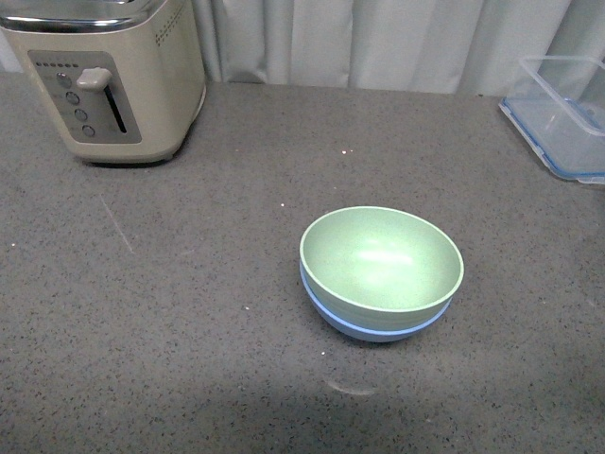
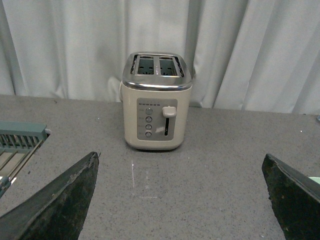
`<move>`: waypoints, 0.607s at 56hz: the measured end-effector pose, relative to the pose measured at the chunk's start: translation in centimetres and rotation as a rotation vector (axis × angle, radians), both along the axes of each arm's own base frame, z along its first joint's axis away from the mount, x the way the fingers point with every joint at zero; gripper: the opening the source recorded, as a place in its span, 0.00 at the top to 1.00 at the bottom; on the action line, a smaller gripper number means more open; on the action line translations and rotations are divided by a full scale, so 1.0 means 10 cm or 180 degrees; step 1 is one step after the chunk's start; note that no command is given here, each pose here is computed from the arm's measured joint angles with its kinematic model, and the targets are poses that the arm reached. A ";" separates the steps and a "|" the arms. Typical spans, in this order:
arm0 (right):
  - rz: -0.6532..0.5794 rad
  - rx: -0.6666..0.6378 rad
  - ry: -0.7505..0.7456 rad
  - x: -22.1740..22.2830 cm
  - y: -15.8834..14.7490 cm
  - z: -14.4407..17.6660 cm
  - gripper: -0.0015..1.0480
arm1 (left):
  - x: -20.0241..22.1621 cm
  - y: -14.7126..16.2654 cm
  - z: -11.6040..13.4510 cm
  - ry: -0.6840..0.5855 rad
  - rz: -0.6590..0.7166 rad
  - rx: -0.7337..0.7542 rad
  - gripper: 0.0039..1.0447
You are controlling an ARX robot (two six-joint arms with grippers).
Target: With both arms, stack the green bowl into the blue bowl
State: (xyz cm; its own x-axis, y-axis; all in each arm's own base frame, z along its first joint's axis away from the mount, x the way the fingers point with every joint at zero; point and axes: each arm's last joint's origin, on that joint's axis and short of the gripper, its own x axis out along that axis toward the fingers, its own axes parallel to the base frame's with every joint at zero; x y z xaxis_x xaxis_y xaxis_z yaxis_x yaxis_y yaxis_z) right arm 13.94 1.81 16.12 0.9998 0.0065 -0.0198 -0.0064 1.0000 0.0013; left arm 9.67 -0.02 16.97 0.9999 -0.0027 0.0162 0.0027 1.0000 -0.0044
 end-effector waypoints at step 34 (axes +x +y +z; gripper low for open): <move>-0.0018 -0.0001 -0.0085 -0.21 -0.18 0.07 0.99 | 0.00 0.00 0.00 0.0000 0.0001 0.0001 0.06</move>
State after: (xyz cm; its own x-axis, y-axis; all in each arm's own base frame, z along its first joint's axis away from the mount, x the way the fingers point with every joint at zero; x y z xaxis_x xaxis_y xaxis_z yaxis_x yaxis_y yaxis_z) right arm 11.88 0.02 16.84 1.0000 0.0008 0.0071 -0.0008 1.0000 0.0010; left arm 9.67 -0.02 16.97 0.9999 -0.0023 0.0162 0.0024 1.0000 -0.0040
